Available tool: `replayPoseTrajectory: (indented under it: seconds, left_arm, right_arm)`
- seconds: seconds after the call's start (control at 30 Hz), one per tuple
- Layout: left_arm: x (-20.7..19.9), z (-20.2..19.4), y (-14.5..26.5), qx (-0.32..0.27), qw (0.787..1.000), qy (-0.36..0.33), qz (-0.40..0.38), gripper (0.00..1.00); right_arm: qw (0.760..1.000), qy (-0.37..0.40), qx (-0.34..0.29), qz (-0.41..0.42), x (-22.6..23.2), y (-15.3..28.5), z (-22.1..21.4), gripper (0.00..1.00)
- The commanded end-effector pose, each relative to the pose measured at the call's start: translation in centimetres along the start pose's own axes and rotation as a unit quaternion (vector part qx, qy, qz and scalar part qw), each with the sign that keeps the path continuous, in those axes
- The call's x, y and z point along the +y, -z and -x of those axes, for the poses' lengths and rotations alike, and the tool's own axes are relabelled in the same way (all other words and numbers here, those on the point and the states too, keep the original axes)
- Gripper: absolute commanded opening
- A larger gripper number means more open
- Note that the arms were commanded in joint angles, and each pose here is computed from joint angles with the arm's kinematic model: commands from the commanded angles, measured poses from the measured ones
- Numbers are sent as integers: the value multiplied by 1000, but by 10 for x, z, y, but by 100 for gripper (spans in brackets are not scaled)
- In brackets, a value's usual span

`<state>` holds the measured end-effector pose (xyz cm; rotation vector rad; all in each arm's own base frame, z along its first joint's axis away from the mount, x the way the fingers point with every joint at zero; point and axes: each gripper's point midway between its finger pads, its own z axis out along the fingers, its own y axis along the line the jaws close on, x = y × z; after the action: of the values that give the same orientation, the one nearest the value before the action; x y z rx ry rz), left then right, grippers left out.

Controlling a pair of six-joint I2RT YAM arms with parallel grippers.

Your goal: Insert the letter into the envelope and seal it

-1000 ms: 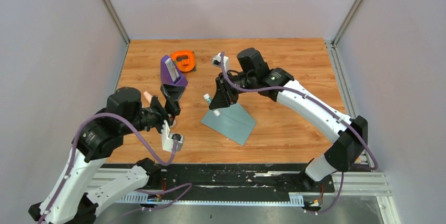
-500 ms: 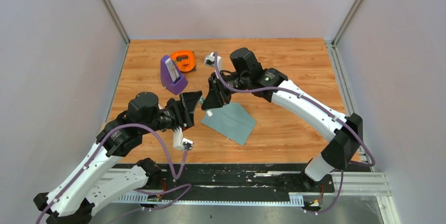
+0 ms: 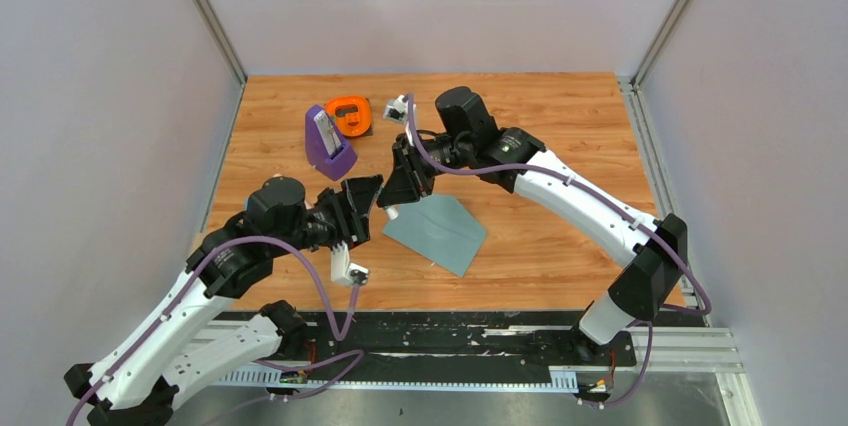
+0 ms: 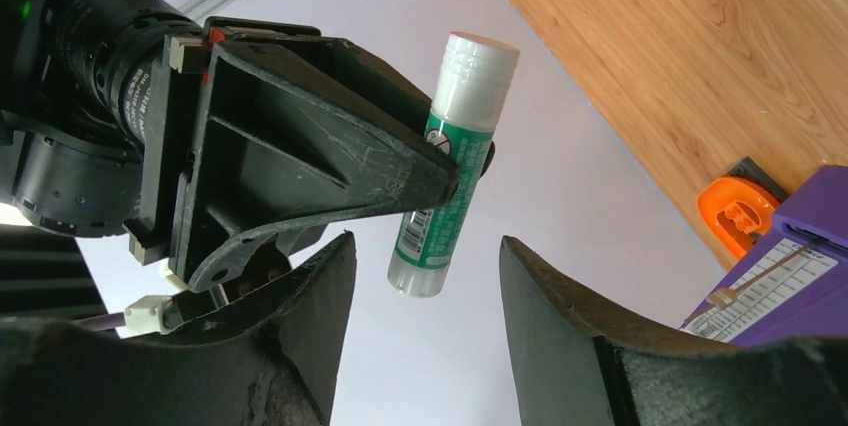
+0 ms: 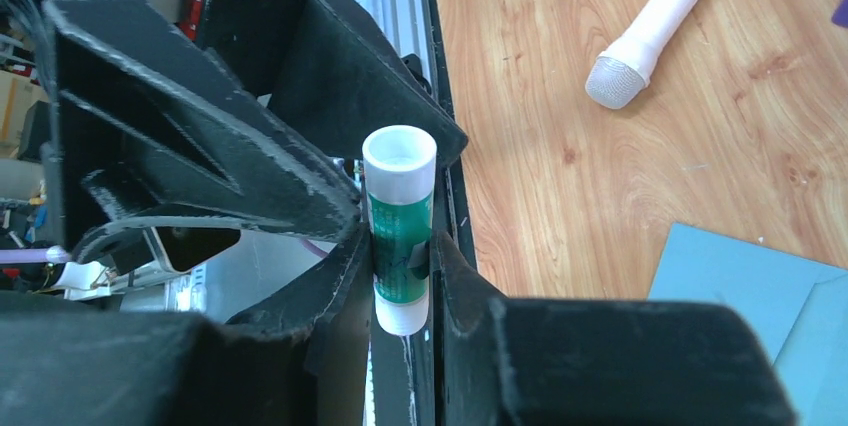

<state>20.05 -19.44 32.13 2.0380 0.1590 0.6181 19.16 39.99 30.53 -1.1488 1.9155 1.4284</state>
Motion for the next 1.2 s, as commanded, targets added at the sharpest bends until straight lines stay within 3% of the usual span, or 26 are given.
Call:
replayPoseTrajectory:
  seconds: [0.0, 0.1, 0.37, 0.43, 0.5, 0.53, 0.6, 0.63, 0.77, 0.83, 0.87, 0.97, 1.1, 1.17]
  left_arm:
    - [7, 0, -1, 1, 995, -97, -5, 60]
    - [6, 2, -3, -2, 995, -104, -6, 51]
    - [7, 3, -4, -5, 994, -107, -6, 46]
    - [6, 5, -4, -8, 994, -109, -5, 39]
    - [6, 6, -4, -8, 995, -104, -3, 26]
    - [5, 4, -2, -5, 996, -89, -3, 9]
    - [2, -2, 0, 10, 999, -52, -9, 0]
    - [-1, -7, 1, 22, 999, -35, -16, 0]
    - [-23, -18, 7, 56, 989, 124, -52, 0]
    - [-44, -16, 9, 76, 946, 302, -86, 0]
    - [-50, -13, 15, 82, 930, 343, -108, 0]
    - [-77, 9, 8, 92, 837, 508, -180, 0]
    - [-76, 48, 3, 42, 747, 627, -218, 0]
    - [-71, 61, 1, 18, 721, 658, -217, 0]
  right_arm:
    - [998, 34, -27, 39, 24, 2, 22, 0]
    - [998, 40, -30, 48, 27, 2, 25, 0]
    - [997, 43, -37, 43, 21, -4, 33, 0]
    - [997, 46, -42, 43, 21, -5, 37, 0]
    - [997, 48, -45, 40, 20, -5, 39, 0]
    - [997, 51, -48, 36, 20, -4, 41, 1]
    - [996, 61, -58, 11, 15, 1, 43, 22]
    - [996, 68, -65, -4, 13, 5, 43, 39]
    - [987, 103, -97, -75, 3, 28, 42, 71]
    - [980, 123, -118, -105, 0, 40, 40, 77]
    - [976, 133, -126, -118, -1, 46, 37, 78]
    - [963, 160, -155, -151, -4, 63, 33, 81]
    - [957, 179, -170, -154, -4, 66, 28, 82]
    - [957, 182, -166, -152, -6, 65, 25, 81]
